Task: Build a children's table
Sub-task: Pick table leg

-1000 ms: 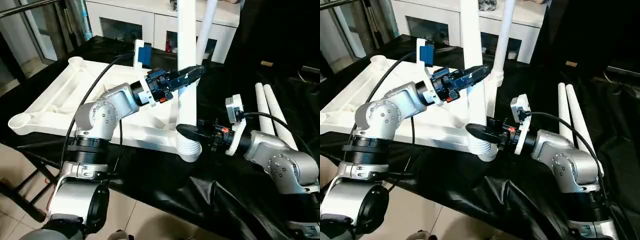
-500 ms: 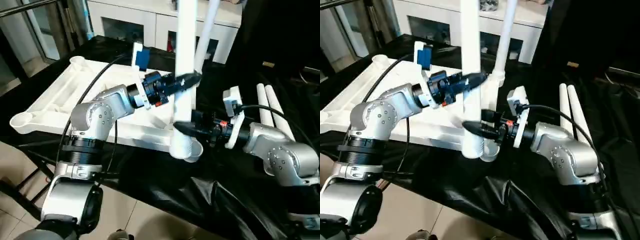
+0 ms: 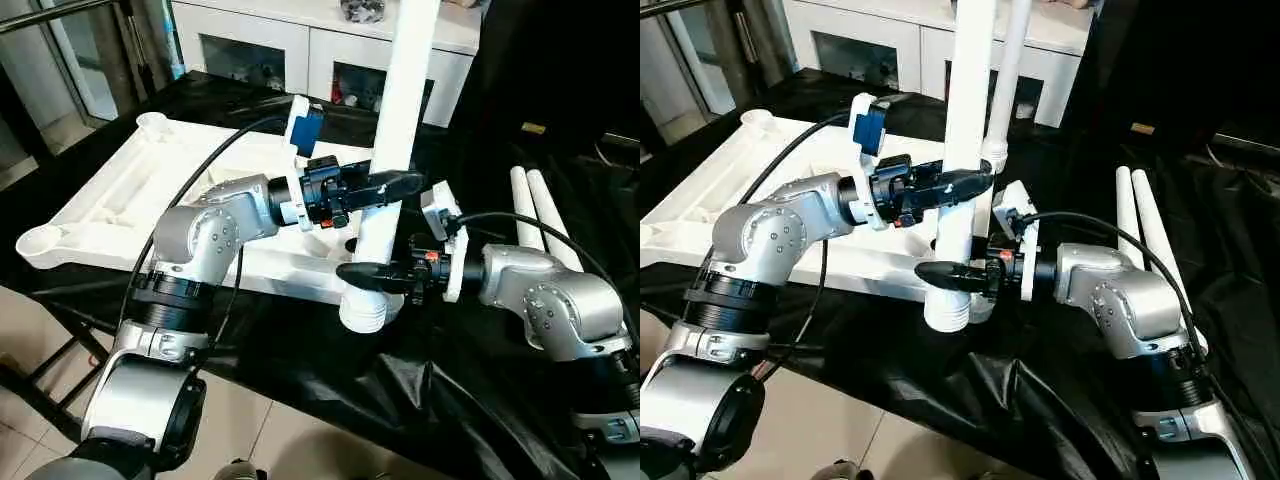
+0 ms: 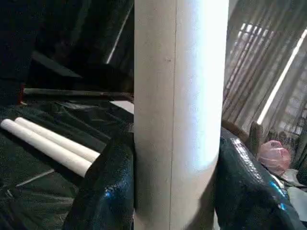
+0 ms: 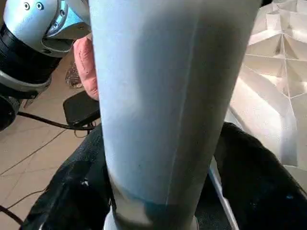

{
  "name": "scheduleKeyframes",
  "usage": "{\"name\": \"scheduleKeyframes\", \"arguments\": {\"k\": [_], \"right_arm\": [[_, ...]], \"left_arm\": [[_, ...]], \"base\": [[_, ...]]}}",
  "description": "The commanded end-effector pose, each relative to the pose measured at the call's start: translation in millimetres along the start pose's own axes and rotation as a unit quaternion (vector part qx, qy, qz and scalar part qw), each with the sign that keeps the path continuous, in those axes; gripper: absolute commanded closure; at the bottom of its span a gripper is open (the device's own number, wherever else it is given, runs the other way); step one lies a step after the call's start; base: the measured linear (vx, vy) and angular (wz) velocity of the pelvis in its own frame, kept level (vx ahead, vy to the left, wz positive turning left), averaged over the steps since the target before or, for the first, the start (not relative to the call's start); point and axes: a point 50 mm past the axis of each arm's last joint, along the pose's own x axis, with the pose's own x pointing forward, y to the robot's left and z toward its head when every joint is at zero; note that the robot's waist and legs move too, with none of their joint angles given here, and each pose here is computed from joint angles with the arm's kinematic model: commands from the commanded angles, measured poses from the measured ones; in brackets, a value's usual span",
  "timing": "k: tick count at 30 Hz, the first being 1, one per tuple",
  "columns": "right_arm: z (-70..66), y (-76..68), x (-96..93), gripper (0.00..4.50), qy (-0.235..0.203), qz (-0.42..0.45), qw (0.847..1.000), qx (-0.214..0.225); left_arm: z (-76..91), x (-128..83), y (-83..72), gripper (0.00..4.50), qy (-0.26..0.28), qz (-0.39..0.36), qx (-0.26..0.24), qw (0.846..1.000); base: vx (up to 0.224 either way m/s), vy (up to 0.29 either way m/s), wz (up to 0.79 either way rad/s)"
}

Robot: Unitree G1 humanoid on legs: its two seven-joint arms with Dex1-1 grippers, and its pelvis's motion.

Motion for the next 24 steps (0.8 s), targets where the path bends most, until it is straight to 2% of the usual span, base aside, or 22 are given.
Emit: {"name": "scheduleKeyframes", "arguments": {"k": [1,4,6,8,14,15,24], "right_arm": [[-3.2,-3.9,-2.3,1.36,0.016,-0.013,1.0,0.009],[-3.4,-3.6,-1.9,1.36,0.015,-0.01,1.0,0.012],[-3.8,-3.2,-1.8,1.72,0.015,-0.008,1.0,0.016],[-4.2,-3.0,-1.9,1.75,0.015,-0.007,1.0,0.018],[-7.4,-2.3,-2.6,2.3,0.021,-0.007,0.999,0.023],[-8.1,-2.2,-2.5,2.51,0.022,-0.007,0.999,0.024],[-11.0,-1.8,-1.1,2.62,0.024,-0.011,0.999,0.024]], "left_arm": [[5.4,7.3,-5.2,2.68,0.005,-0.026,0.016,1.0],[5.1,7.8,-5.6,2.68,0.005,-0.027,0.017,0.999],[5.1,8.2,-5.7,2.68,0.004,-0.028,0.017,0.999],[5.2,8.2,-5.7,2.68,0.003,-0.028,0.017,0.999],[6.0,8.4,-5.2,2.68,0.0,-0.026,0.019,0.999],[6.2,8.5,-5.1,2.68,-0.001,-0.026,0.02,0.999],[7.7,10.2,-5.1,2.68,-0.011,-0.02,0.037,0.999]], "base": [[0.0,0.0,0.0],[0.0,0.0,0.0],[0.0,0.0,0.0],[0.0,0.0,0.0],[0.0,0.0,0.0],[0.0,0.0,0.0],[0.0,0.0,0.0]]}}
